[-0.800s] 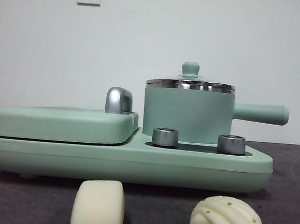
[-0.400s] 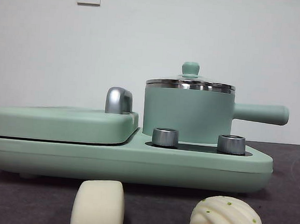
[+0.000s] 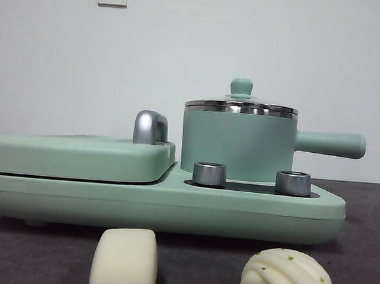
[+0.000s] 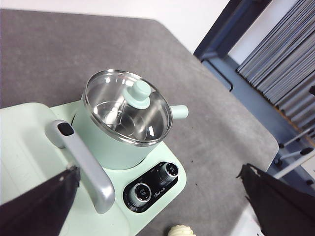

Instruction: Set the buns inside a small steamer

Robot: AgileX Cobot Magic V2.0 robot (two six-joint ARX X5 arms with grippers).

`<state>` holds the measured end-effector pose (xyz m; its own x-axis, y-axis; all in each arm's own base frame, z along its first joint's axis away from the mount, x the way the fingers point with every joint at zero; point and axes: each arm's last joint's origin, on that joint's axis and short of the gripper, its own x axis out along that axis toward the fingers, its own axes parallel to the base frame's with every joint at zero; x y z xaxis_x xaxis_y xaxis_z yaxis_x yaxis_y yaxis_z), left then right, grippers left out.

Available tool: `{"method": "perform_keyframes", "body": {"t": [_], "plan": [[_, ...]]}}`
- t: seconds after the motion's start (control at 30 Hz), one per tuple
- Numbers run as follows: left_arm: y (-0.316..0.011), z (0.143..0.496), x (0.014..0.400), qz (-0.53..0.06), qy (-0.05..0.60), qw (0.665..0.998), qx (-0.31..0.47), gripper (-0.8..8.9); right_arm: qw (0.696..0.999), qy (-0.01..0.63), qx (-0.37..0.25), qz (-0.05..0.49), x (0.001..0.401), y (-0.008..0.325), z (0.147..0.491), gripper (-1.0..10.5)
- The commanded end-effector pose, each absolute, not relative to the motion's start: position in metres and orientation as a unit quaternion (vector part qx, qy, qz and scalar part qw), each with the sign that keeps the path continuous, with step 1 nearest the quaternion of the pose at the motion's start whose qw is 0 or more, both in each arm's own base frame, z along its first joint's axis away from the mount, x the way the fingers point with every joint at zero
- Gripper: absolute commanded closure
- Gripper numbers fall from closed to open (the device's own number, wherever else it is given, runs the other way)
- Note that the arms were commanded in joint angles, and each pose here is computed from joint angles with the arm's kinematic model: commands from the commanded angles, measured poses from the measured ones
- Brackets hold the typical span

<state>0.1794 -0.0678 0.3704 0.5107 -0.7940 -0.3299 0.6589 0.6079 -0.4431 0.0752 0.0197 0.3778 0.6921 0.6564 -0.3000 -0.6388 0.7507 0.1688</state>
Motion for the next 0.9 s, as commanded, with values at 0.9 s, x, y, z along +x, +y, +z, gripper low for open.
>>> {"method": "perform_keyframes", "body": {"t": [0.9], "plan": [[-0.191,0.397,0.340,-0.366,0.431,0.822,0.066,2.83,0.919,0.176,0.050,0.350,0.075,0.020,0.383,4.0]]}}
